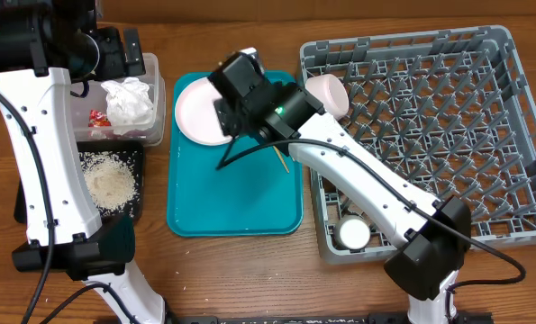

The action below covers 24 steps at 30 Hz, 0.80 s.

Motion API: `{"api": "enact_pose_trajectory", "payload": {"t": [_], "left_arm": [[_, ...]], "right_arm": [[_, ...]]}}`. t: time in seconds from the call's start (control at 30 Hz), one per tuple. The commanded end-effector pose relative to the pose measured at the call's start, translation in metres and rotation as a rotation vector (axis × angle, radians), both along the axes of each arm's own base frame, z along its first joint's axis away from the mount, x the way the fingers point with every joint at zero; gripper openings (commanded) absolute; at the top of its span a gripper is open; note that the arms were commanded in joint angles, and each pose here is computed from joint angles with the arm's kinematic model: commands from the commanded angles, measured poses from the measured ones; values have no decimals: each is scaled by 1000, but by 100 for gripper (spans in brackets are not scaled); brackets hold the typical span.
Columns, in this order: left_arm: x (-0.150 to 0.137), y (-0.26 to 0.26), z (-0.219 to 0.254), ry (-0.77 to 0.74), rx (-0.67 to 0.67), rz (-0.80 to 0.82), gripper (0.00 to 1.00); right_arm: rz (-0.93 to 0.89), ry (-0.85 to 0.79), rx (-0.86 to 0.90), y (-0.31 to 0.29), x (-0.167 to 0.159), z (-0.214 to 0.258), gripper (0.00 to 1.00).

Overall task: Sort waste into correct bins and load items into the dishwasher
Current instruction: 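Grasp the white plate on the teal tray with the right gripper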

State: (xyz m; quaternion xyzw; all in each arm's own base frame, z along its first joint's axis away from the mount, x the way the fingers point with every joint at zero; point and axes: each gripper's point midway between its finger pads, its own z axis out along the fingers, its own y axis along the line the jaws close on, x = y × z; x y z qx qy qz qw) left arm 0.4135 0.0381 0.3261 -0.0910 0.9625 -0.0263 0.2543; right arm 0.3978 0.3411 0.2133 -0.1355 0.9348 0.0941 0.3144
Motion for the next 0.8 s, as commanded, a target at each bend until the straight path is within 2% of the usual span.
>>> {"api": "enact_pose_trajectory", "payload": {"t": [0.0, 0.17, 0.3, 0.5, 0.77], "left_arm": [[-3, -1, 14, -40, 11, 4, 100], [-3, -1, 14, -40, 11, 4, 100], [-3, -1, 14, -40, 11, 4, 100], [-3, -1, 14, -40, 11, 4, 100], [-3, -1, 14, -40, 11, 4, 100]], "right_arm": [[-61, 122, 172, 17, 8, -25, 73], [-212, 221, 246, 21, 29, -75, 58], [-304, 297, 233, 21, 30, -117, 55], [-344, 357, 181, 20, 29, -168, 51], [-357, 396, 136, 16, 25, -201, 36]]}}
